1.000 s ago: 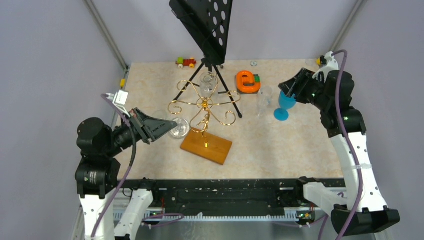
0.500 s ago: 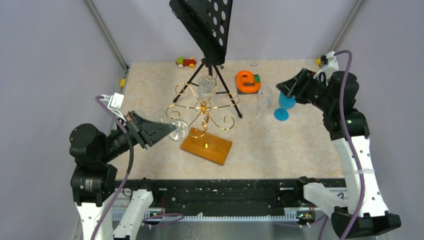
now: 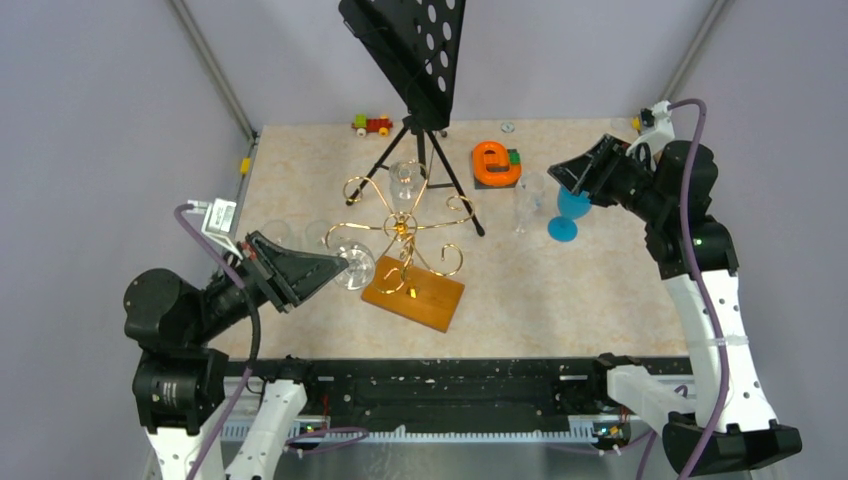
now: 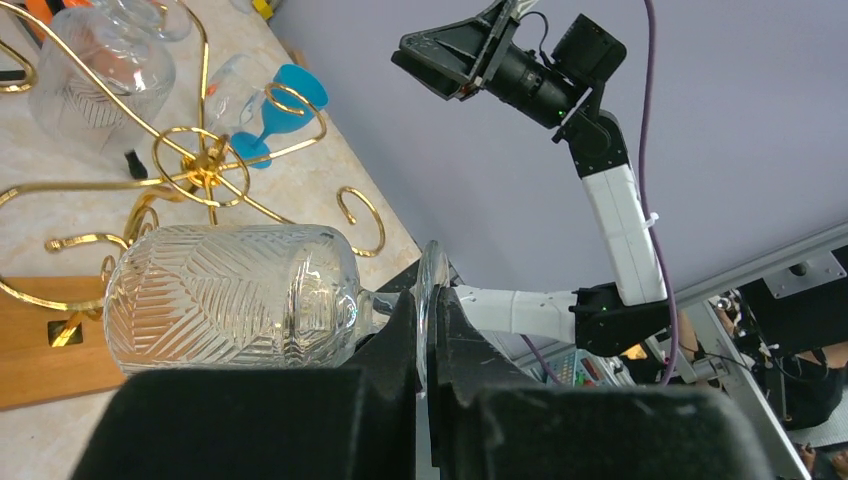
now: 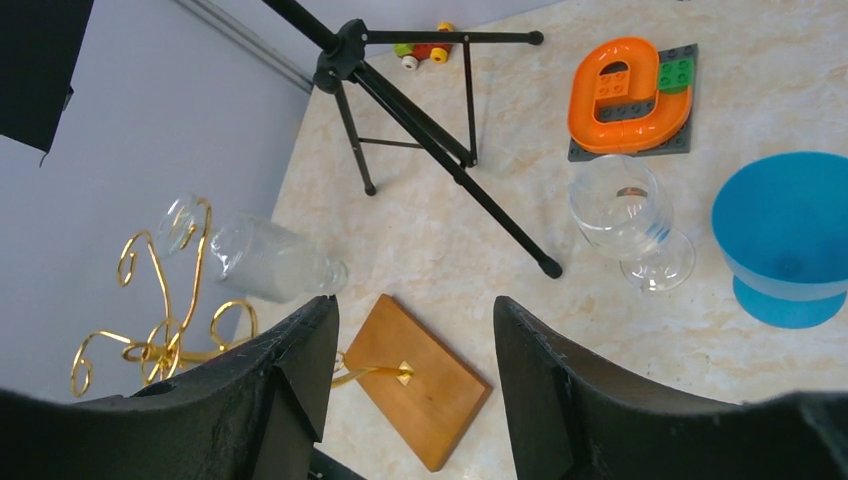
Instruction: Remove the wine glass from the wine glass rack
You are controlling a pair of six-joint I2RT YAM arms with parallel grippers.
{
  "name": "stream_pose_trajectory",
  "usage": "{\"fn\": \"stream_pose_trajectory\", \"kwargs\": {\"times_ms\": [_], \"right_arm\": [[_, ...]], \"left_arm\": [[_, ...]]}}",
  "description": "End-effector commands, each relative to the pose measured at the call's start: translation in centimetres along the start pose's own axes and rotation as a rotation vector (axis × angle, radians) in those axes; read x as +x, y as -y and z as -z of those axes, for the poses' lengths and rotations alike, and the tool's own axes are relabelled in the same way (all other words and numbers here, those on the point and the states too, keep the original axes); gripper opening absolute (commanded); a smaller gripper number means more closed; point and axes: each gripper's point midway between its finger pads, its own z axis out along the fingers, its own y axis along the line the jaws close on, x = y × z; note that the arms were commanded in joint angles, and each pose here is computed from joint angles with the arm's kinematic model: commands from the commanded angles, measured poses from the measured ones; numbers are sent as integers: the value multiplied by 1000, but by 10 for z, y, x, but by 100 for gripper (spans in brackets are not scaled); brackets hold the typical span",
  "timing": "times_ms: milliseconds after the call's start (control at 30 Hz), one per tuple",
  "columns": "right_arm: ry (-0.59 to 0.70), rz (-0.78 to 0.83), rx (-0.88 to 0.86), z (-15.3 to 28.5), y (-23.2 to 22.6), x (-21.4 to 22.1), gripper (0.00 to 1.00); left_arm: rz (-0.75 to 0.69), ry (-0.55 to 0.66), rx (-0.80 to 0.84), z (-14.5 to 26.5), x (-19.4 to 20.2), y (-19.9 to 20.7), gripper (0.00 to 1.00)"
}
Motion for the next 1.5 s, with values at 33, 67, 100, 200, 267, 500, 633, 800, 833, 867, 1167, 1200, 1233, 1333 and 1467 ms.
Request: {"fn": "stream_pose_trajectory", "kwargs": {"times_ms": [33,67,100,200,267,500,633,800,833,867,1167,1200,1233,1333,1467], "right_arm": [[56,-2,-84,2,-23,-19,60],[57,-9,-98,3,-25,-19,60],[58,-18,-112,3,-28,-19,59],[71,-42,-169,7,-37,-17,59],[81,-59,-205,10,-44,-16,59],[111,-69,-339,23,-69,-22,61],[130,-90,-482,33,-90,-21,70],[208,-121,-677,56,-117,-27,78],[219,-123,-709,61,-122,-27,78],[223,-126,-739,64,-126,-26,79],[198,-151,-922,74,-168,-10,82],[186,-161,-951,74,-175,-7,82],[172,-171,-979,73,-182,-3,82],[146,-200,-1046,69,-201,7,82],[117,-228,-1136,70,-226,19,82]], "left_arm": [[-141,100,62,16,-10,33,0],[-143,104,63,17,-11,35,0],[-143,106,63,16,-12,35,0],[-150,119,79,16,-19,43,0],[-151,128,106,14,-26,51,0],[-73,150,231,0,-49,66,0],[-17,156,340,-12,-62,68,0],[16,195,405,-17,-80,76,0],[31,198,423,-17,-83,78,0],[52,204,441,-18,-86,79,0],[232,216,524,-30,-99,67,0],[247,219,537,-30,-99,67,0],[258,218,545,-32,-99,67,0],[293,196,583,-39,-94,69,0],[345,149,634,-58,-83,74,0]]}}
